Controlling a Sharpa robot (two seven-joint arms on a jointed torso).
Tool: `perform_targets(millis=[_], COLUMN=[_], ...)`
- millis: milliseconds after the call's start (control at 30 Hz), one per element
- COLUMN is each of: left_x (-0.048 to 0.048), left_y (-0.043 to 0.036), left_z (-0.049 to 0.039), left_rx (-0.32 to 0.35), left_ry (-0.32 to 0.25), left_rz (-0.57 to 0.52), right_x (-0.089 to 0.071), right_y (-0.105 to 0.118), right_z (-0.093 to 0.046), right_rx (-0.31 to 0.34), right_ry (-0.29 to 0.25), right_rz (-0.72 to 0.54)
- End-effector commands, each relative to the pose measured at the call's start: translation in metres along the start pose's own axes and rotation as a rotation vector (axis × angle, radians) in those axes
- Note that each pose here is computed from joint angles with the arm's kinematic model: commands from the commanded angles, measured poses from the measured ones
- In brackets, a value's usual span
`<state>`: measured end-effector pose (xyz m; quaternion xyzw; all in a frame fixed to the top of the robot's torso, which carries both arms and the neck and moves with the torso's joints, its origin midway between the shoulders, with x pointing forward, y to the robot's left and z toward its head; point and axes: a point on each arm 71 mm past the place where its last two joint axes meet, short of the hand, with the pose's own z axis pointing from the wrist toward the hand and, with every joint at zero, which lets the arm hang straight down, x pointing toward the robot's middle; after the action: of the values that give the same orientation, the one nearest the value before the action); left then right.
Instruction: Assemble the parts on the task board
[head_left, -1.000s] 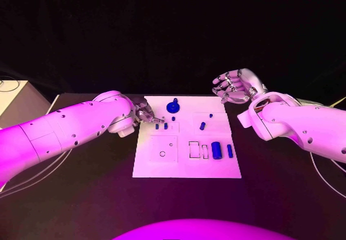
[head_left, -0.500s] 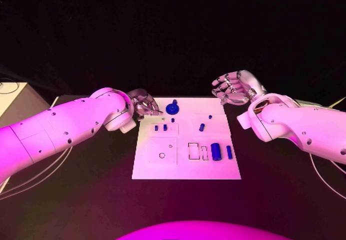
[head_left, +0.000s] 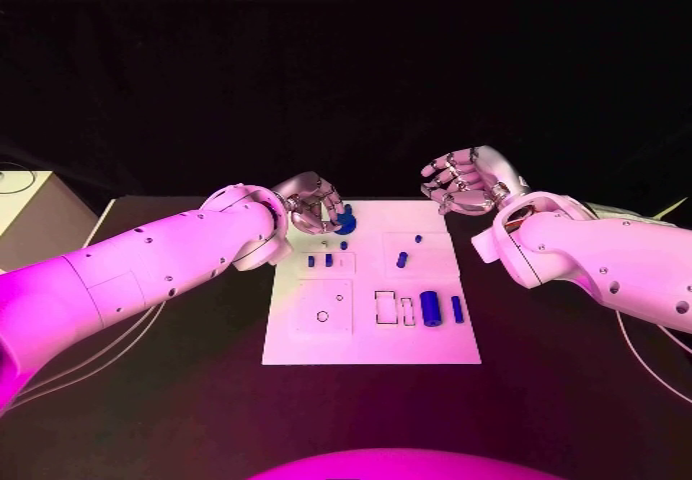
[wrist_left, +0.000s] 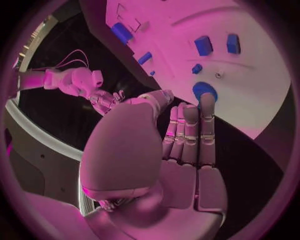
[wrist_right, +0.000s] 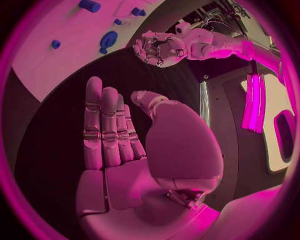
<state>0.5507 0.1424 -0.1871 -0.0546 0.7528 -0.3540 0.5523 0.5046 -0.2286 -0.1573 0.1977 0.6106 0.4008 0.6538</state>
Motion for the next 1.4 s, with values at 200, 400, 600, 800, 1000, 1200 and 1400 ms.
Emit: perform_targets(millis=[200,400,600,800,1000,1200,1400], left_x=[0.0107,0.0193,0.0274,0.0305,0.0319,0.035,0.038], left_y=[-0.0107,-0.0093,-0.0085,-0.0049,-0.0026,-0.0006,0.002], left_z=[0.0145,0.0207,0.0228,0.0235,0.0229,0.0234,0.0243], left_rx=[0.12,0.089,0.077,0.055,0.037,0.024,0.015], left_ry=[-0.018,0.043,0.086,0.105,0.124,0.132,0.135], left_rz=[0.243,0.305,0.331,0.348,0.352,0.352,0.351], right_x=[0.001,0.002,0.001,0.001,0.001,0.001,0.001], right_y=[0.002,0.003,0.003,0.003,0.003,0.004,0.004], right_z=[0.0,0.0,0.0,0.0,-0.001,0.0,-0.001], right_rx=[-0.02,-0.021,-0.021,-0.021,-0.02,-0.022,-0.023], right_ry=[0.003,0.004,0.003,0.002,0.002,0.003,0.004], right_rz=[-0.001,-0.001,0.0,0.0,0.0,0.001,0.002])
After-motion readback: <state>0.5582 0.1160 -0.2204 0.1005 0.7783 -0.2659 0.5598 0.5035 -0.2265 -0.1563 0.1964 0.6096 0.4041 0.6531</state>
